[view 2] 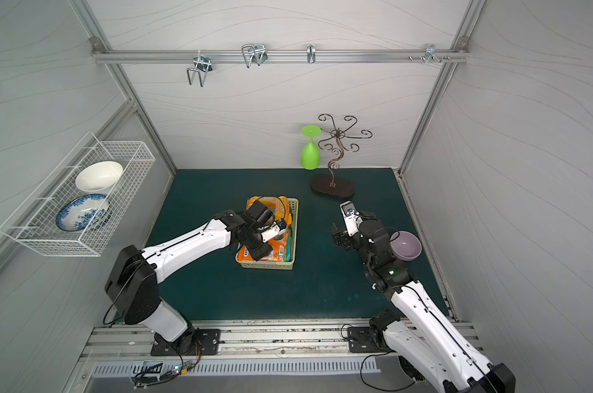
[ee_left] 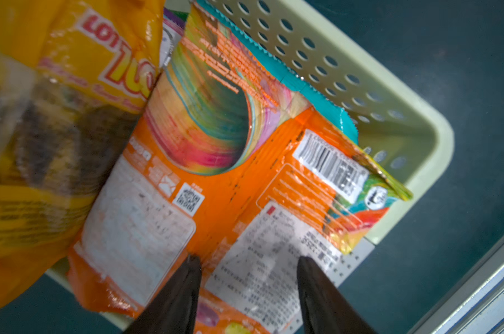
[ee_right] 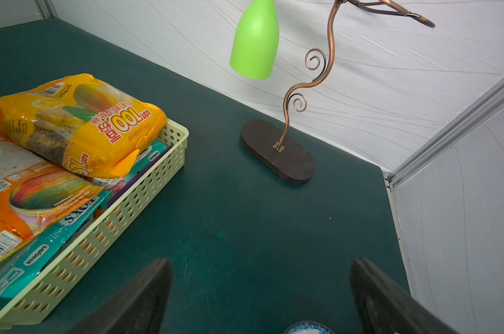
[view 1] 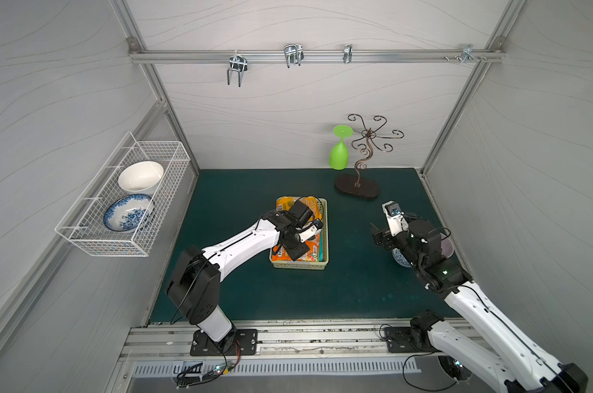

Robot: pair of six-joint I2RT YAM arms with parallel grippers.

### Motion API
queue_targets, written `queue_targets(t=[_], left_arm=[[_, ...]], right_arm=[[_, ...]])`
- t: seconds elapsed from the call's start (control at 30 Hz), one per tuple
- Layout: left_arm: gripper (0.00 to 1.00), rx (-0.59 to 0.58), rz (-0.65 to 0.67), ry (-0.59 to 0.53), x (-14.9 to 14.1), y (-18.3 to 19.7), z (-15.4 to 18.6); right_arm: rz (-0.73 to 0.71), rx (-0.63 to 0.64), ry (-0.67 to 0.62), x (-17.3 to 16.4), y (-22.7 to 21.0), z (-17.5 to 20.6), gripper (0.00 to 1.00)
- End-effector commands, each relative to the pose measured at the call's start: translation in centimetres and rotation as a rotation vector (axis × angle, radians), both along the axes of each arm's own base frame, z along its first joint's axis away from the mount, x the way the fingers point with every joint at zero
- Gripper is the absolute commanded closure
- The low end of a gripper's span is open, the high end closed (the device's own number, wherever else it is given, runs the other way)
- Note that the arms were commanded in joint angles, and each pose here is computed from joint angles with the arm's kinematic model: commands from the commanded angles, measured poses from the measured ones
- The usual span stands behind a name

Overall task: Put the candies in the basket
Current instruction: Place the candy in the basket, then reset both arms

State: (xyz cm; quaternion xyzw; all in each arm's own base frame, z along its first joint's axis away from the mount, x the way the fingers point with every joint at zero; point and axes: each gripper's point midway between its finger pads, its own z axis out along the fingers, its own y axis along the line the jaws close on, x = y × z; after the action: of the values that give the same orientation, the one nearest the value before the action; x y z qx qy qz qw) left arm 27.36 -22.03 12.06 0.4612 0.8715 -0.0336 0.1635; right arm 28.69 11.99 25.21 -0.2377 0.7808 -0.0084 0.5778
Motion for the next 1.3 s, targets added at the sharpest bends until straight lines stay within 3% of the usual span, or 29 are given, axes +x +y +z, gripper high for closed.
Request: queue_targets(t=[0.0,0.4,0.53,0.63,0.73,0.83,1.03,1.27], left_arm=[[0.36,-0.11,0.041,-0.11,0.9,0.9,4.7],[0.22,-0.243,0.368,-0.25,6.9,8.8,9.7],[0.19,-0.264,0.512,-0.294,8.7,12.2,9.2],[0.11,-0.278,0.604,-0.335,9.8,15.0,8.5],[0.02,-0.342,0.685,-0.382,10.7,17.3,7.9],[0.02,-0.416,0.769,-0.426,11.3,19.2,7.3],[0.02,-0.513,0.817,-0.498,11.9,21.0,5.0],[0.02,-0.612,0.73,-0.55,11.1,20.0,1.2]], right_arm=[[0.012,0.025,-0.017,0.1,0.4,0.3,0.01],[-0.012,0.041,0.015,0.6,0.0,-0.4,0.01],[0.025,0.032,-0.009,0.7,0.5,-0.1,0.01],[-0.011,0.041,0.017,1.3,-0.3,-0.2,0.01],[-0.066,0.104,0.062,2.3,-1.0,-0.9,0.01],[-0.117,0.123,0.069,3.2,-1.9,-1.4,0.01],[-0.195,0.151,0.036,5.0,-3.4,-2.5,0.01],[-0.302,0.191,0.056,6.7,-6.1,-5.5,0.01]])
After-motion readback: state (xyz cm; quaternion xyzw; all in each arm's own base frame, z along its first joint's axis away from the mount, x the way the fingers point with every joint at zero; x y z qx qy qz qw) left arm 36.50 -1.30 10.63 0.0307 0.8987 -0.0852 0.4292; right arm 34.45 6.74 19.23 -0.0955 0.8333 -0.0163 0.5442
